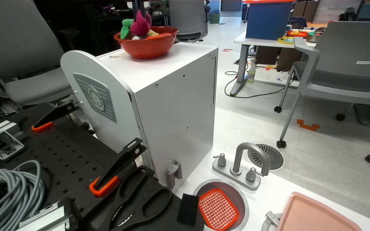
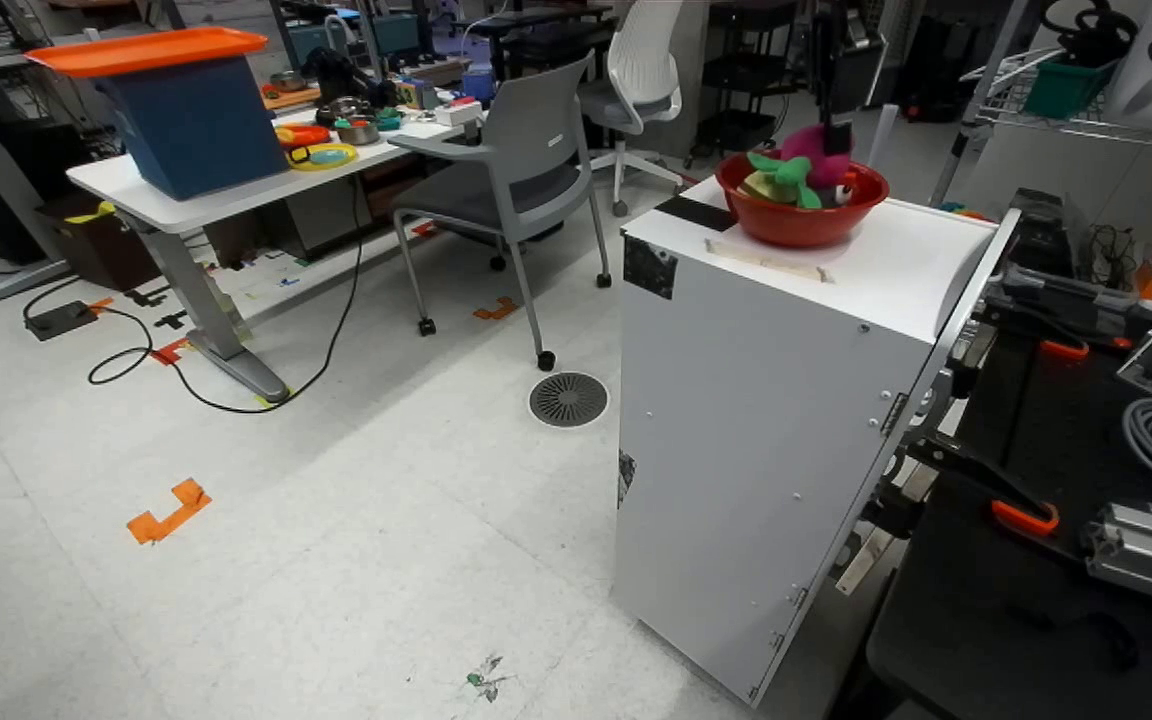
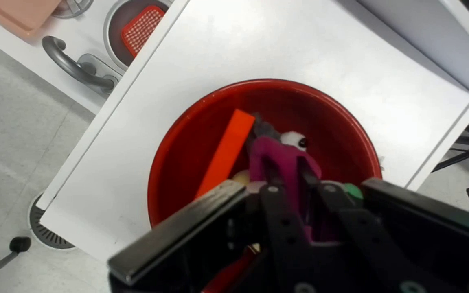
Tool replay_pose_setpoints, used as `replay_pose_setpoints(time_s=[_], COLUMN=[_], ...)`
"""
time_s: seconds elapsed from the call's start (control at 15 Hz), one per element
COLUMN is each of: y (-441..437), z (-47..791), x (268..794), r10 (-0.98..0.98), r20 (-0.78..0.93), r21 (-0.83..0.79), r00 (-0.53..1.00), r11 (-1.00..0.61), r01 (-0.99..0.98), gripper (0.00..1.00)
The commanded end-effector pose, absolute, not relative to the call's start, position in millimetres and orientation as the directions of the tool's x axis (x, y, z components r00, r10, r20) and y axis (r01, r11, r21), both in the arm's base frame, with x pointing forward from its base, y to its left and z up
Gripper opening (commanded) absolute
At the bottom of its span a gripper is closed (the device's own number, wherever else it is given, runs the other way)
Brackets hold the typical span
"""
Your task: Put the purple fluffy object in the sink.
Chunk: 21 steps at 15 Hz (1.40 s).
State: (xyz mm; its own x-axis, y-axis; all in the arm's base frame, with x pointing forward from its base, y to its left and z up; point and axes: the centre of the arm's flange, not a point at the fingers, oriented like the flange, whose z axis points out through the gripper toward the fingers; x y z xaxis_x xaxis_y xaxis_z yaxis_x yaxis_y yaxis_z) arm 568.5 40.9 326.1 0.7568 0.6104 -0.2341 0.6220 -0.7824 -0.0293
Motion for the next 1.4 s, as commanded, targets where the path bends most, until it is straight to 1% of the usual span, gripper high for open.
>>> replay_pose_setpoints(time_s=[0.0,0.07,0.13,0.2,0.4,0.73,1.07,1.33], y=[36.3,36.3,35.7,34.4,27.1,0.8,-28.2,-71.3], z=[335.7,338.5,340.9,344.4,358.4,394.3,415.5,417.5], x=[566.4,565.0,564.3,562.9,555.3,542.6,531.8,522.7], r10=[0.621,0.621,0.603,0.582,0.512,0.29,0.123,-0.035], r20=[-0.225,-0.223,-0.236,-0.246,-0.252,-0.189,-0.144,-0.138], r21=[-0.06,-0.056,-0.047,-0.034,-0.016,0.03,0.024,0.004], r00=[0.751,0.752,0.762,0.775,0.821,0.938,0.982,0.99], r11=[-0.778,-0.778,-0.79,-0.804,-0.85,-0.953,-0.992,-0.999], r01=[0.625,0.626,0.611,0.594,0.526,0.3,0.127,-0.035], gripper=[0.03,0.03,0.0,0.02,0.02,0.02,0.02,0.02])
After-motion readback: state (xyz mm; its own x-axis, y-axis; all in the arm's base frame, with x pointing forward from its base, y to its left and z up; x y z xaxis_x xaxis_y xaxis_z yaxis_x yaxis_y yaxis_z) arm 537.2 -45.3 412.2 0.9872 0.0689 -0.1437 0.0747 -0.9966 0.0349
